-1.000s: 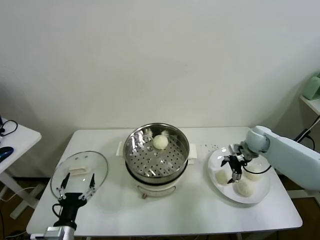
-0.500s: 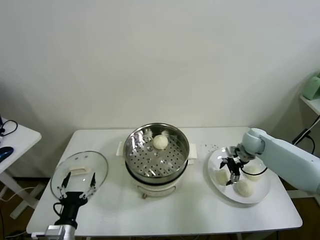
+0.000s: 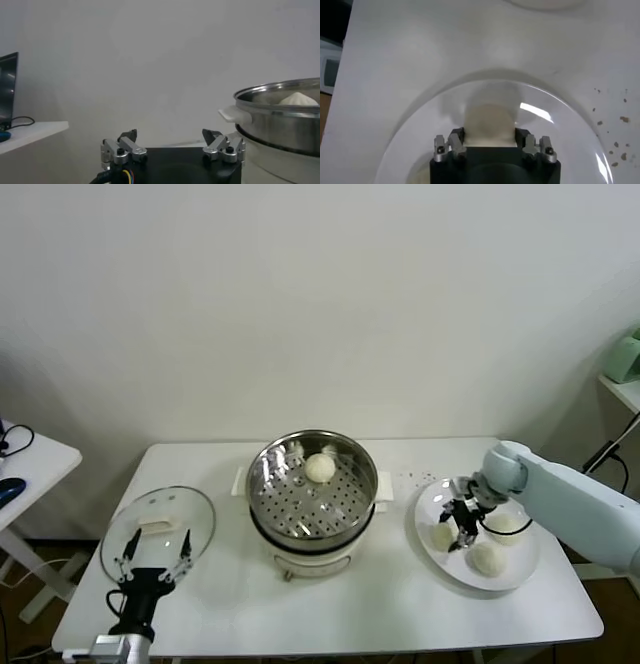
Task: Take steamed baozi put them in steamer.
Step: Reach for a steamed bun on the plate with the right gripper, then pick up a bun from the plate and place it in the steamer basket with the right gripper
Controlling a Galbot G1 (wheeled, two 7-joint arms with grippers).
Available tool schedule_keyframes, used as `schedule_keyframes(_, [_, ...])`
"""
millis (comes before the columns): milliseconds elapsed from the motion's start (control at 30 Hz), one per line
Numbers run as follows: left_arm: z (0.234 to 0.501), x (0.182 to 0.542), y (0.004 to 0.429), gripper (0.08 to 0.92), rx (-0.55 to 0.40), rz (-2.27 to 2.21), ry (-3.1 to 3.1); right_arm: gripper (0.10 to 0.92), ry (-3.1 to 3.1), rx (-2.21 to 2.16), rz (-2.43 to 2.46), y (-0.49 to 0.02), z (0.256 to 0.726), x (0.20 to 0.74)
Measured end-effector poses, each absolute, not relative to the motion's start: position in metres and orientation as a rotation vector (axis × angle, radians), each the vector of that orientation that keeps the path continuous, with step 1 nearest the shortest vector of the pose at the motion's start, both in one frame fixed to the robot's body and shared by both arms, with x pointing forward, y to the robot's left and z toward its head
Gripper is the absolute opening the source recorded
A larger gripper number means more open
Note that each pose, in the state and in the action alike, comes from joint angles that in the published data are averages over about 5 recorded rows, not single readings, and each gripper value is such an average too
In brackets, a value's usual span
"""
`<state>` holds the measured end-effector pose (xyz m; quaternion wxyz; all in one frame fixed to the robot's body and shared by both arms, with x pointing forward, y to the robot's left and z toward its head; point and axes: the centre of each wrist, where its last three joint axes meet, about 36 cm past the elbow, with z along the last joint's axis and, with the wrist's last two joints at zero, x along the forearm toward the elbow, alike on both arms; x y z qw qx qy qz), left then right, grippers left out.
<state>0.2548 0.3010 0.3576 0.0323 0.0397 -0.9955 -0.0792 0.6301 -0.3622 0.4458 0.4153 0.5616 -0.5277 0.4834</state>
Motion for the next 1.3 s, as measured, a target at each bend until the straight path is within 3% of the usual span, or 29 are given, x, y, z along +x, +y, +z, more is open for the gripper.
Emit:
schedule_keyframes(333, [0.359,0.255,0.302,0.823,0.122,-0.251,-3.068,0.653,-1.397,1.385,1.181,-0.374,0.484,0.641])
schedule_keyframes(700, [0.361,0.257,0.297,0.823,0.095,-0.247,-3.076,0.653,-1.569,1.391,1.141,-0.359,0.602,0.682])
schedule_keyframes(1000, [0.367,0.259,0.295,0.823,0.063,-0.263,-3.081,0.653,-1.676,1.480,1.114,-0.295,0.693,0.711])
schedule_keyframes(1300, [0.372,0.258,0.291,0.823,0.051,-0.256,-3.088,0.653,-1.645,1.611,1.127,-0.187,0.715,0.726])
